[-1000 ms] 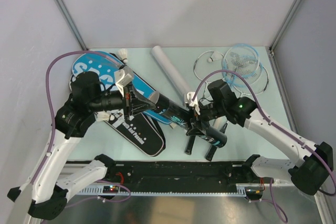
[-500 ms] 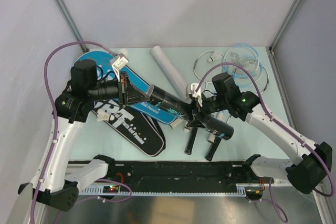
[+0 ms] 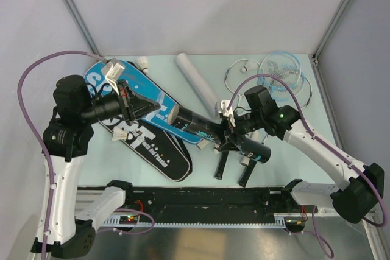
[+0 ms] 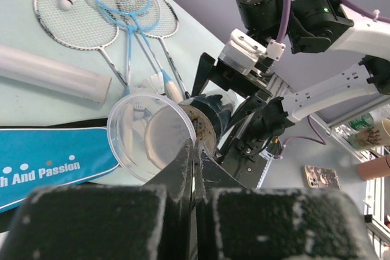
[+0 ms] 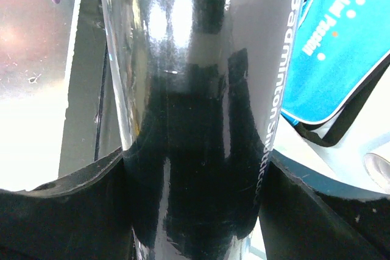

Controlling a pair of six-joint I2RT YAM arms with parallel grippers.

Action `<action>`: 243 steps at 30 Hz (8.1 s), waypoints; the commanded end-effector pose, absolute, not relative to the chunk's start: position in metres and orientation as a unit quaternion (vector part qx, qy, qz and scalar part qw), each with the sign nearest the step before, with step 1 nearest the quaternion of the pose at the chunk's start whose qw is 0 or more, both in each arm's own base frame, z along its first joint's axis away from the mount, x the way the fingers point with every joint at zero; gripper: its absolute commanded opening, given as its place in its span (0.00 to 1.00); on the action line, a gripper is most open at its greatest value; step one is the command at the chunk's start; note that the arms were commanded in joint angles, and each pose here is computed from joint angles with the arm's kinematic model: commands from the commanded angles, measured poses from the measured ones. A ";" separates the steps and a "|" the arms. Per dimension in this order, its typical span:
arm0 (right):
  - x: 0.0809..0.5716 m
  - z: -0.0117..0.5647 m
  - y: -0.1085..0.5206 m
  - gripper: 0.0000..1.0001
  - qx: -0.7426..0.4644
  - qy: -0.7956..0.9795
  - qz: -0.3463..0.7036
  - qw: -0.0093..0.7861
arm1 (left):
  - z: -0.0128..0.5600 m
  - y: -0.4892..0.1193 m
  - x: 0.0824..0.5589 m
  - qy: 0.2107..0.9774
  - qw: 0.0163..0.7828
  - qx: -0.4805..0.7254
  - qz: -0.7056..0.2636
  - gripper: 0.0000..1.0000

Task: Pack up the badminton gear
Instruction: Open the shuttle tube at the center of the board, then place the lid on the racket bag, then pick up the shuttlecock from the racket bag, then place the shuttlecock at the shuttle tube.

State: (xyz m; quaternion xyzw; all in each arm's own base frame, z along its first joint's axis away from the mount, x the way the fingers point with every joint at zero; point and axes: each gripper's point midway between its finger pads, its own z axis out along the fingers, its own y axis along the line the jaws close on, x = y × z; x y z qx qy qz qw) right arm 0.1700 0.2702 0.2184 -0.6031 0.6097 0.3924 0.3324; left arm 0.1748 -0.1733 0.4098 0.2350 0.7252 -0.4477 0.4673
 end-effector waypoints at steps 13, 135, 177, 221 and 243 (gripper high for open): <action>0.225 0.297 0.275 0.32 -0.452 0.658 0.351 0.489 | 0.369 -0.081 0.299 0.821 0.542 -0.014 -0.179 0.00; 0.305 0.287 0.203 0.33 -0.541 0.469 -0.041 0.697 | 0.403 -0.136 0.267 0.769 0.511 0.027 -0.383 0.00; 0.301 0.270 0.210 0.29 -0.538 0.496 -0.013 0.681 | 0.459 -0.185 0.214 0.698 0.566 0.094 -0.429 0.00; 0.286 0.281 0.250 0.27 -0.507 0.490 0.059 0.707 | 0.351 -0.279 0.233 0.735 0.436 0.099 -0.509 0.03; 0.287 0.264 0.218 0.26 -0.400 0.610 0.114 0.674 | 0.452 -0.229 0.182 0.647 0.556 0.153 -0.499 0.77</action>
